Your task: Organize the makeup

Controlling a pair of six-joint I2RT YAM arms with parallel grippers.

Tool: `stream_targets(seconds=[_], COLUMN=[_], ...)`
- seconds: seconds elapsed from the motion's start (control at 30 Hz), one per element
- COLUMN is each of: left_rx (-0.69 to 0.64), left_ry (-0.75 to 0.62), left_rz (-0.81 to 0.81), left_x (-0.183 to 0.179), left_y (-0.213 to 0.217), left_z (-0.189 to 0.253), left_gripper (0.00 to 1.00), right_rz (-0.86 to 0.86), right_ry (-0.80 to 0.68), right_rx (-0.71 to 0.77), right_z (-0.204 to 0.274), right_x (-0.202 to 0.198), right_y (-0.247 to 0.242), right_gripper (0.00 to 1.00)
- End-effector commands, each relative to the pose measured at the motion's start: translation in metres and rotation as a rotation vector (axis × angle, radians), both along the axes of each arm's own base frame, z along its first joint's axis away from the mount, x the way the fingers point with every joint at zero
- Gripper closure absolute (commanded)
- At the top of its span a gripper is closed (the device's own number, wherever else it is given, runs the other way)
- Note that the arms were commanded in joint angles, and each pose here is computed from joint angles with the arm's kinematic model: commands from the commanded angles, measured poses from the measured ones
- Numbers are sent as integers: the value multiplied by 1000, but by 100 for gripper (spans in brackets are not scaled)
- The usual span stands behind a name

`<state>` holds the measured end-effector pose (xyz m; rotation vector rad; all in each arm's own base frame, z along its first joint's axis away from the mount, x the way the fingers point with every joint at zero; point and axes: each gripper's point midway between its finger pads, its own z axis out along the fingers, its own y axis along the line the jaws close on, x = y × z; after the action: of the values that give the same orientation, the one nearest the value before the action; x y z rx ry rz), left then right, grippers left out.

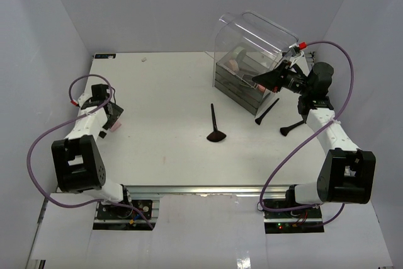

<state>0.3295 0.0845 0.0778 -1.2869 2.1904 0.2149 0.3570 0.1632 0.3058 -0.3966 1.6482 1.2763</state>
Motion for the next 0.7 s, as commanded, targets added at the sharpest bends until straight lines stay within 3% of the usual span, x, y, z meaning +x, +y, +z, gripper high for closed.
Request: stream_targets(seconds=[0.0,0.3,0.67], left_rx=[-5,-41,-104], left_ry=[73,134,70], left_rz=[-14,-222,-214], left_x=[2,26,45], left_y=[19,30,24], left_z=[-15,-38,-29], left_gripper=[2,2,2], right_rz=[81,106,123], right_ry=[-114,-90,-89], right_rx=[1,17,25], right_z=[24,20,19], right_x=[-21,-21,-24], right_y=[6,8,9], right_gripper=[92,92,92])
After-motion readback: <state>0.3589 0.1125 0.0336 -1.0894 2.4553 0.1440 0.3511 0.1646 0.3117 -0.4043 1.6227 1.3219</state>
